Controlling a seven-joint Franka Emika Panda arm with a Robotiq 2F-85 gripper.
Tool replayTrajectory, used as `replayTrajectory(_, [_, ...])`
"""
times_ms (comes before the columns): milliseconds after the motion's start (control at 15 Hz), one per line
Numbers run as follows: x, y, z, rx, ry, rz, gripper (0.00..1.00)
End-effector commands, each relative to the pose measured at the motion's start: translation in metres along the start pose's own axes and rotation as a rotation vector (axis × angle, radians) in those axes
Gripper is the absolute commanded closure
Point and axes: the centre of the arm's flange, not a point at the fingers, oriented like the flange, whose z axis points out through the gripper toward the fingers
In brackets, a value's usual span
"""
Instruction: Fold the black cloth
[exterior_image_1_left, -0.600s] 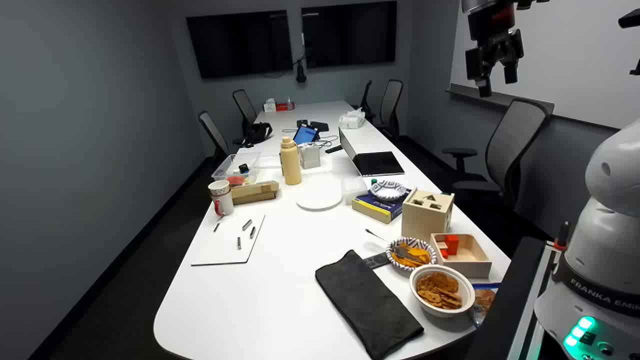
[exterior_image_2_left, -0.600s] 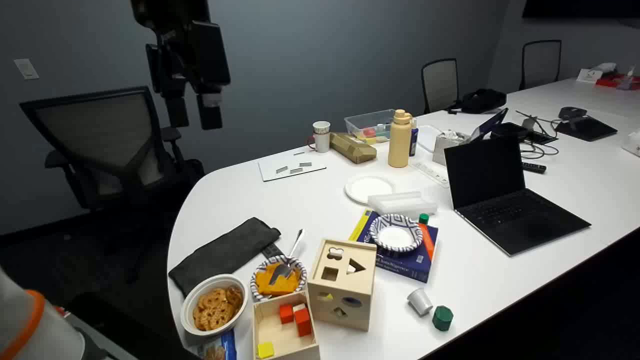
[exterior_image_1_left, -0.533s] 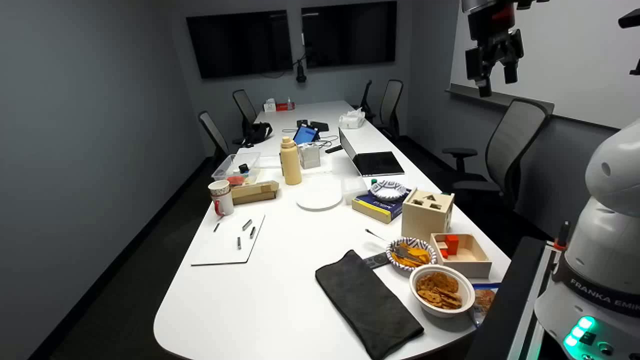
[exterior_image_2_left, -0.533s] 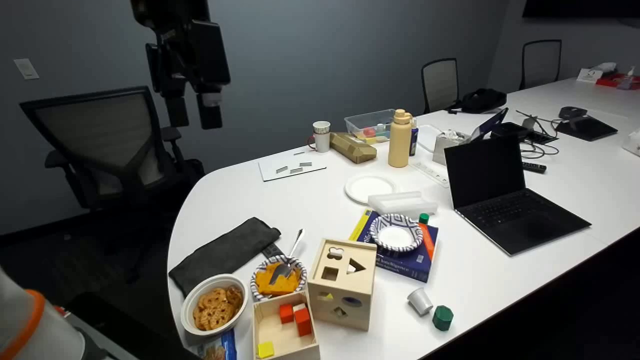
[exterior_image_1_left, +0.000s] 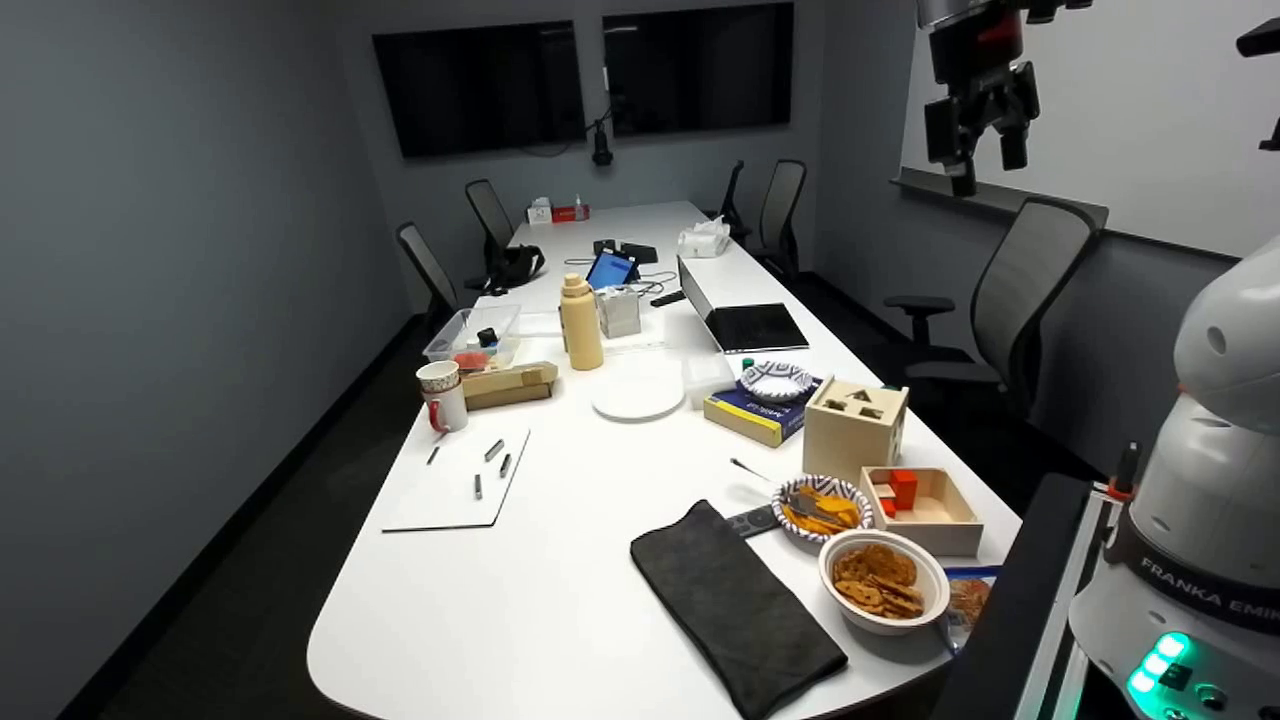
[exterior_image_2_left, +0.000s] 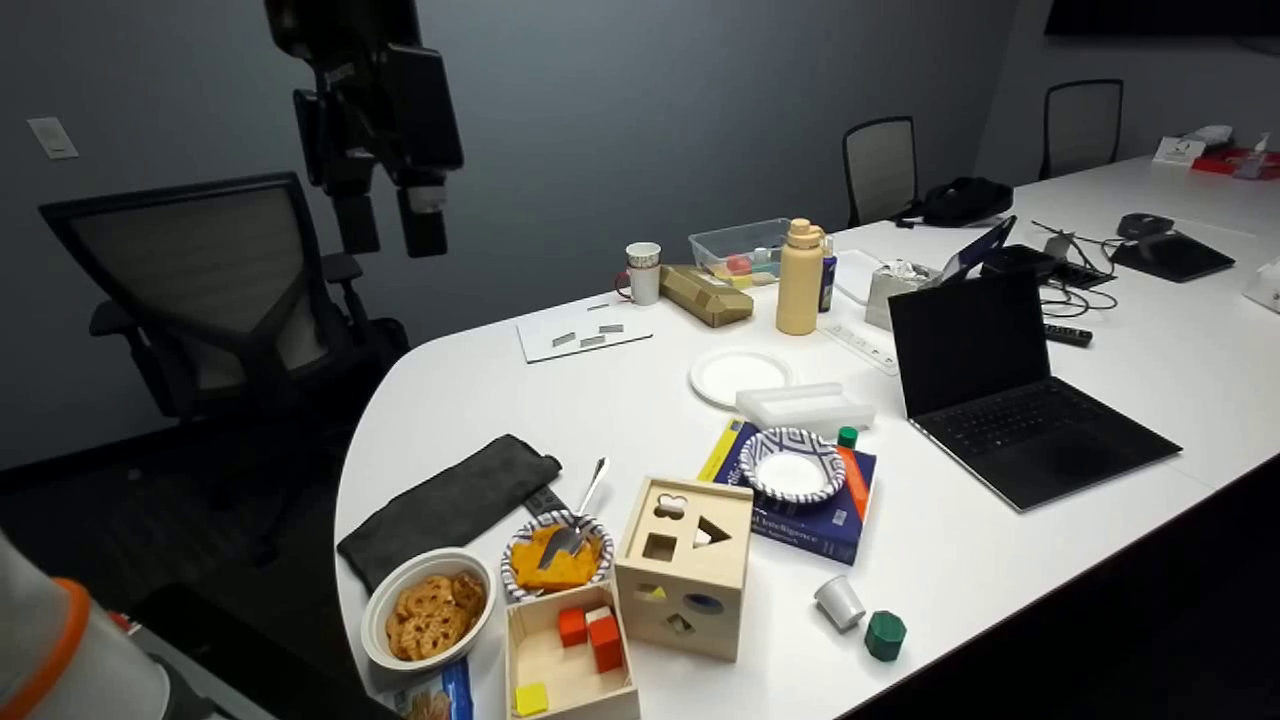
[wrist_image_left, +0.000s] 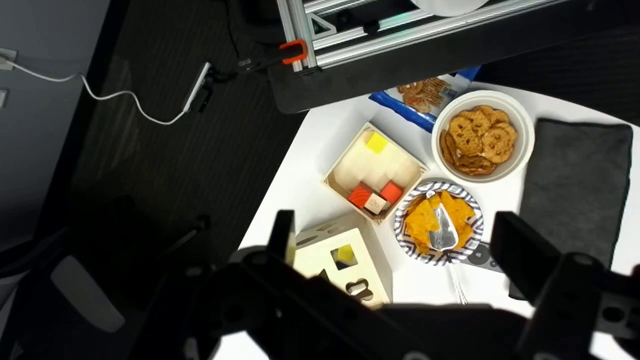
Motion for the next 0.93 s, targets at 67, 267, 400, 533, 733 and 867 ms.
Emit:
replayTrajectory(67, [0.026, -0.080, 0.036, -0.065, 0.049, -0.107, 0.00])
replayTrajectory(267, [0.031, -0.151, 0.081, -0.096, 0.072, -0.248, 0.00])
replayTrajectory(400, [0.028, -0.197, 0.116, -0.090, 0.086, -0.335, 0.00])
replayTrajectory(533, [0.022, -0.239, 0.145, -0.089, 0.105, -0.426, 0.00])
replayTrajectory(733, [0.019, -0.285, 0.174, -0.121, 0.143, -0.553, 0.00])
replayTrajectory(867, [0.020, -0.314, 0.185, -0.186, 0.180, -0.631, 0.00])
